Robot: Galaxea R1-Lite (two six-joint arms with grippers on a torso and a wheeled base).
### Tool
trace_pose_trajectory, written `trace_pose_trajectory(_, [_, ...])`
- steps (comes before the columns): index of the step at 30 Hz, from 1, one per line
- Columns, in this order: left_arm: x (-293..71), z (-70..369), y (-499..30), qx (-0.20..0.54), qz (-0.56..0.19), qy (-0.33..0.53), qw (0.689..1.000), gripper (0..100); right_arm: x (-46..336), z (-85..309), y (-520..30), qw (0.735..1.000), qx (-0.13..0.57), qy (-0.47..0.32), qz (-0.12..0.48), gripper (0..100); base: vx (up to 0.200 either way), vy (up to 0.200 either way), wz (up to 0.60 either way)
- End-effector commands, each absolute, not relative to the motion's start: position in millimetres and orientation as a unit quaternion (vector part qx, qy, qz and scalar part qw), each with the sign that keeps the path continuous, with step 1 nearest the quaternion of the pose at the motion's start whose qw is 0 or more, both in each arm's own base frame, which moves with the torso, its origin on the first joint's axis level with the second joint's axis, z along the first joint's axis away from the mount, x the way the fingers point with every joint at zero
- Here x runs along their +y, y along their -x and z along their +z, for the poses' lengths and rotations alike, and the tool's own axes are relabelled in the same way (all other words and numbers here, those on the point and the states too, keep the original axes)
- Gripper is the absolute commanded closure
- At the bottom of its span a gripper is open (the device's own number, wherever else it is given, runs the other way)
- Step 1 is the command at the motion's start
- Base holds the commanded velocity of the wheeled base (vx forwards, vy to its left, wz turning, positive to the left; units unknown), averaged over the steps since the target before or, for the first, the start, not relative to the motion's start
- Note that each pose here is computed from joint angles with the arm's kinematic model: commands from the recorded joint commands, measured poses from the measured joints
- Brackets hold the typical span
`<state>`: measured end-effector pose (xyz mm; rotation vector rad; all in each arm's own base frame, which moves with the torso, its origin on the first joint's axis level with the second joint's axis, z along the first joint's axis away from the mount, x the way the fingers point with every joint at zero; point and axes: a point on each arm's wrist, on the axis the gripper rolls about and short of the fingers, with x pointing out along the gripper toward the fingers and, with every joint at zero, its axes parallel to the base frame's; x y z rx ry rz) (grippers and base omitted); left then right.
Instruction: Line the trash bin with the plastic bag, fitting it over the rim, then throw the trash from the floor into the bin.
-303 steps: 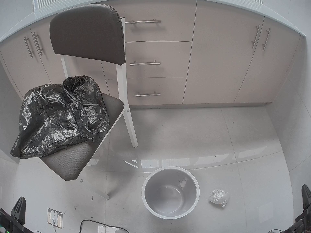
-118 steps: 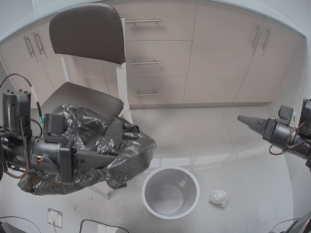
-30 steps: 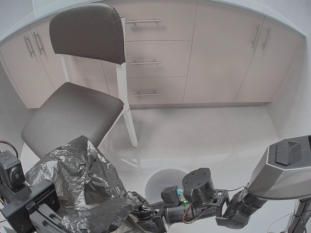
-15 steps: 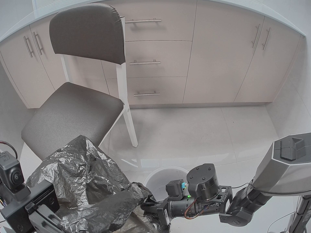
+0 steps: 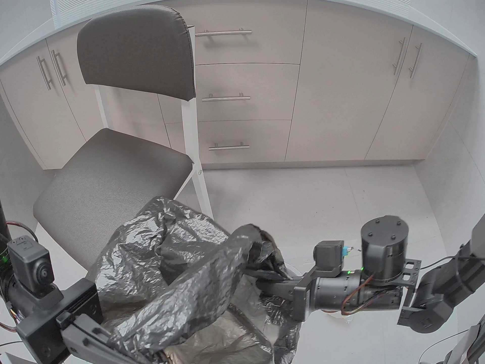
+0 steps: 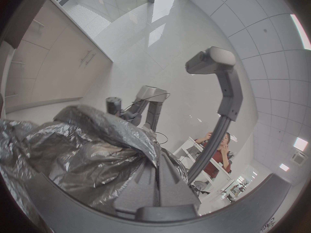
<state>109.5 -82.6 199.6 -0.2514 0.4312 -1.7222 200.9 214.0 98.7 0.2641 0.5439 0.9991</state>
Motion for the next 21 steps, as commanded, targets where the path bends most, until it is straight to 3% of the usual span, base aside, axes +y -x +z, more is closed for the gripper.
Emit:
trace_pose_trajectory(1, [-96,180,-137,0.233,-0.707,0.123,0.656,100,176,161,-184,0.853,0.196,-0.145,0.462,100,0.0,0.0,0.0])
trace_pose_trajectory(5, [-106,166,-156,0.248,-0.644,0.118,0.714,100,160,202,-166,0.85,0.216,-0.142,0.458,100,0.0,0.0,0.0])
trace_pose_trajectory(11, [-114,154,-171,0.267,-0.626,0.122,0.722,100,147,229,-143,0.846,0.212,-0.139,0.469,100,0.0,0.0,0.0])
trace_pose_trajectory(16, [-124,135,-186,0.307,-0.606,0.128,0.722,100,145,236,-140,0.863,0.192,-0.141,0.445,100,0.0,0.0,0.0])
trace_pose_trajectory(21, [-136,119,-196,0.335,-0.556,0.113,0.752,100,150,233,-140,0.861,0.199,-0.137,0.447,100,0.0,0.0,0.0])
